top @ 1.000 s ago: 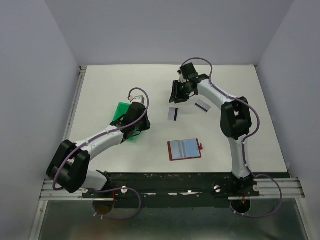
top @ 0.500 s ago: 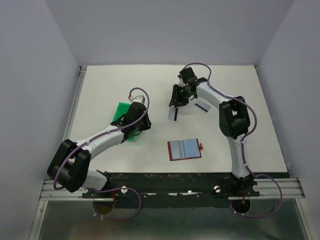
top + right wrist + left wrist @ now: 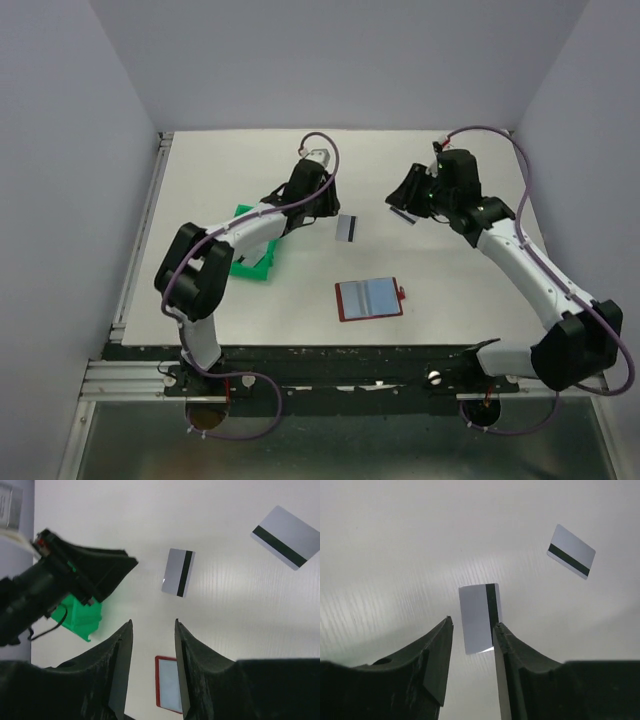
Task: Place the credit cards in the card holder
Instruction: Move the credit card to the corner of the board.
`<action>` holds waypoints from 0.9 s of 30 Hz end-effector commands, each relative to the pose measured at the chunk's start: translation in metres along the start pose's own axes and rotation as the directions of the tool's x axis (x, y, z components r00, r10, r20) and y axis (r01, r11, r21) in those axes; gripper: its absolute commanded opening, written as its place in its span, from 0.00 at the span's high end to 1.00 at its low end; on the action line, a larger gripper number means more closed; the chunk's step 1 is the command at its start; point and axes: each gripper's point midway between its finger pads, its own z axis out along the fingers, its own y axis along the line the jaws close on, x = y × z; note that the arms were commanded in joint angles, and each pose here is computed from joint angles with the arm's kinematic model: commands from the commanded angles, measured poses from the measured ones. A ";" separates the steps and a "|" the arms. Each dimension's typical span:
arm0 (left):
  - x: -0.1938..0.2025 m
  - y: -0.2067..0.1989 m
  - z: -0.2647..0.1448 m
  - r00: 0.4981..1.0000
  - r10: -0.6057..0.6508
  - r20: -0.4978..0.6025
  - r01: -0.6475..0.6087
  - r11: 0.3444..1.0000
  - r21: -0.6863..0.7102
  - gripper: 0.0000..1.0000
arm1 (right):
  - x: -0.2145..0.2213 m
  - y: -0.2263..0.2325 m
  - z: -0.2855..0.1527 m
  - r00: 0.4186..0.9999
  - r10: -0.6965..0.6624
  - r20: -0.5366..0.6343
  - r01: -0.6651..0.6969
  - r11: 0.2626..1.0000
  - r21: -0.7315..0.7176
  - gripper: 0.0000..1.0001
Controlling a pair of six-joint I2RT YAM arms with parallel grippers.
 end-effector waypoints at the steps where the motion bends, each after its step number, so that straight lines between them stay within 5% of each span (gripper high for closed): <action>1: 0.000 -0.019 0.033 0.992 0.081 -0.095 -0.079 0.997 0.023 0.47 | 0.037 -0.027 -0.022 0.999 -0.002 -0.037 0.005 0.998 0.064 0.52; 16: 0.024 -0.025 0.086 0.933 0.176 -0.314 -0.202 0.978 -0.052 0.53 | 0.076 -0.051 -0.068 0.999 -0.027 -0.034 0.029 0.996 0.079 0.51; 27: 0.038 -0.014 0.100 0.917 0.158 -0.367 -0.196 0.978 -0.069 0.62 | 0.089 -0.053 -0.070 0.998 -0.024 -0.057 0.028 0.998 0.062 0.51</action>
